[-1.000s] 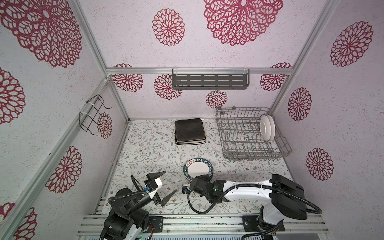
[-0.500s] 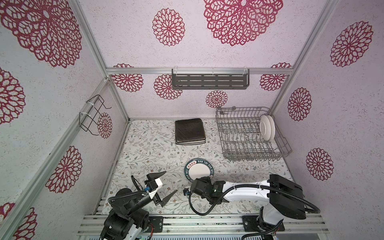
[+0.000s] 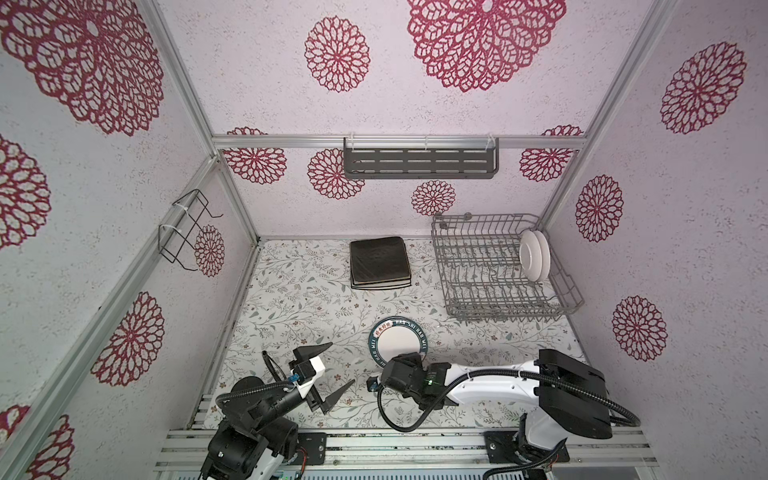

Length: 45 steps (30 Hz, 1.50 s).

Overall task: Unload the plates from the dish rack
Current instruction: 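Open the right gripper to release the plate on the stack, then move the right gripper back to the rack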

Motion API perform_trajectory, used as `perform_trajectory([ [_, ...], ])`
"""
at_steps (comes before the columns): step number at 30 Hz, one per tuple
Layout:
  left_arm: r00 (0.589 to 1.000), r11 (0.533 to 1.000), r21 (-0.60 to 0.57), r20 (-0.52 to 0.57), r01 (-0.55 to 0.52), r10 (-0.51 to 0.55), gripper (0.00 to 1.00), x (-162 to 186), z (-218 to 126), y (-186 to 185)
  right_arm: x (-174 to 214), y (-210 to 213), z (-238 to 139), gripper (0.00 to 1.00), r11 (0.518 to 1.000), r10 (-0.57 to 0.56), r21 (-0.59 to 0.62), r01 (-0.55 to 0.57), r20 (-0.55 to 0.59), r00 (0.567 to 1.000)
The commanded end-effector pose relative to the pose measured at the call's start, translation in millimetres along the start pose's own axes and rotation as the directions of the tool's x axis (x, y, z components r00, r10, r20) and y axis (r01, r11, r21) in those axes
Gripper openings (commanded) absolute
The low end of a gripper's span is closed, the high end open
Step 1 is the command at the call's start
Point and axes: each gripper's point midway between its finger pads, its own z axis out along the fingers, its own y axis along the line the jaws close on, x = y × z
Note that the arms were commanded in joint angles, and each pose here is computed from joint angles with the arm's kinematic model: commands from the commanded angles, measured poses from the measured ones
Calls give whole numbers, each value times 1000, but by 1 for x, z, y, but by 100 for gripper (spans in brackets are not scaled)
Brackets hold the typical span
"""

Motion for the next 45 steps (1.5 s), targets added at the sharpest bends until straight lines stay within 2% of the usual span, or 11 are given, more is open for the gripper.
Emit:
perform_trajectory([
  [1,999,999,15,18,-32,31,97,-3,-2,-4,4,-1,-3,58,1000,9,7,-9,-17,1000],
  [9,999,999,17,17,-31,31,97,-3,-2,-4,6,-7,-8,68,999,26,23,-26,-20,999],
  [11,999,999,15,15,-31,31,97,-2,-1,-4,6,-16,-15,76,997,62,37,-62,1,998],
  [14,999,999,12,15,-31,30,97,-2,-1,-3,8,-35,-25,99,988,141,66,-143,37,989],
  [18,999,999,8,15,-31,31,97,-2,-1,-3,15,-61,-37,99,957,276,64,-281,81,958],
  [23,1000,1000,4,13,-28,28,97,-1,-1,-2,41,-110,-51,99,868,483,64,-493,130,866],
  [28,1000,1000,4,11,-28,28,97,-1,0,-2,84,-169,-83,99,723,661,66,-688,221,717],
  [32,1000,1000,1,10,-26,26,97,0,0,-1,122,-201,-106,99,616,739,87,-783,278,613],
  [34,1000,1000,0,10,-27,27,97,0,0,-1,147,-217,-118,99,545,781,99,-832,300,547],
  [42,1000,1000,-9,8,-28,28,97,0,0,1,227,-255,-150,97,348,852,104,-932,381,360],
  [45,1000,999,-14,8,-29,29,97,0,-1,1,247,-258,-151,94,311,859,124,-942,387,334],
])
